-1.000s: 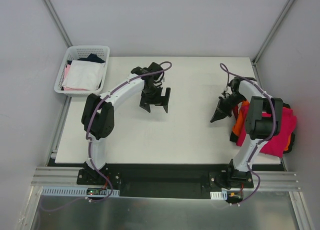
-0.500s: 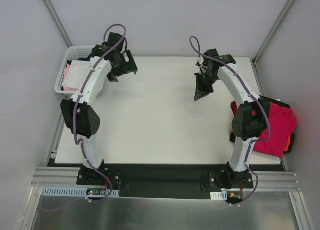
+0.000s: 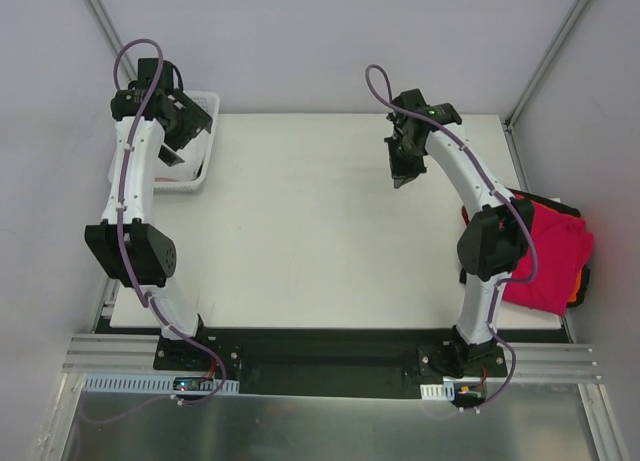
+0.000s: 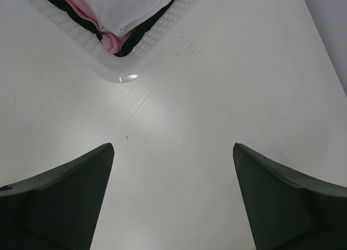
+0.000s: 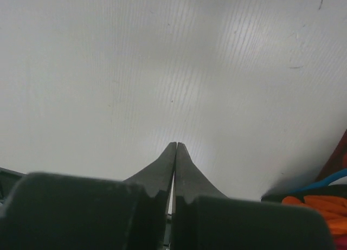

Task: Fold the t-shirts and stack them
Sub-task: Neatly place the folded tshirt to the corner

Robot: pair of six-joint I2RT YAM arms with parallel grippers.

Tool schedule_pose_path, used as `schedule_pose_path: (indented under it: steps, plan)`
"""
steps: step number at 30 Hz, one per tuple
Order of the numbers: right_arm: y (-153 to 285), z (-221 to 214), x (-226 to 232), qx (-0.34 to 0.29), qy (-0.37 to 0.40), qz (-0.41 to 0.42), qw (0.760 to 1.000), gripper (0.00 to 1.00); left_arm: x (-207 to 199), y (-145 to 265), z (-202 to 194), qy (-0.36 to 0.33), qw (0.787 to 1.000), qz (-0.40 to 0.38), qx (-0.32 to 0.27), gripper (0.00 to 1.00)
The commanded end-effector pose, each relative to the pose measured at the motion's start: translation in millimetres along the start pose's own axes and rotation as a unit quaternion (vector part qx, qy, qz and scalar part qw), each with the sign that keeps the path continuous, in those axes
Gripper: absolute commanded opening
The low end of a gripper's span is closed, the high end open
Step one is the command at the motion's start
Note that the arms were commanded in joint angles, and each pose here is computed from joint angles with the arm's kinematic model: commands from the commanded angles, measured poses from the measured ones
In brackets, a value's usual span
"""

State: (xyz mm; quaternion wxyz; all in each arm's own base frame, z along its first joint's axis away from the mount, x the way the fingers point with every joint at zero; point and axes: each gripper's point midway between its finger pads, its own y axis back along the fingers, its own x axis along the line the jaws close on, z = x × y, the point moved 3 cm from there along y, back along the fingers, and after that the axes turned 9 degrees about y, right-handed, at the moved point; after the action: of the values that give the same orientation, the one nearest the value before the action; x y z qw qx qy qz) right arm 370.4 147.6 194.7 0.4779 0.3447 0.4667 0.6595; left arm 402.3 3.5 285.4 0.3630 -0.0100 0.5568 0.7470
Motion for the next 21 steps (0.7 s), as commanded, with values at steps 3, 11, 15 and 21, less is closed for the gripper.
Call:
schedule_pose_path:
  steps: [3, 11, 15, 21]
  plan:
    - [34, 34, 4, -0.069, -0.003, 0.065, 0.996, 0.01, -12, 51, 22, -0.031, 0.996, -0.065, -0.052, 0.95]
    - [87, 62, -12, -0.178, -0.018, 0.008, 0.984, 0.01, -5, 83, 50, 0.046, 0.988, -0.144, -0.015, 0.95]
    - [125, 64, -25, -0.248, -0.036, -0.03, 0.968, 0.01, 21, 78, 59, 0.093, 0.986, -0.14, 0.012, 0.93]
    - [125, 62, 5, -0.249, -0.037, 0.103, 0.962, 0.01, 25, 84, 66, 0.081, 0.983, -0.164, 0.024, 0.99]
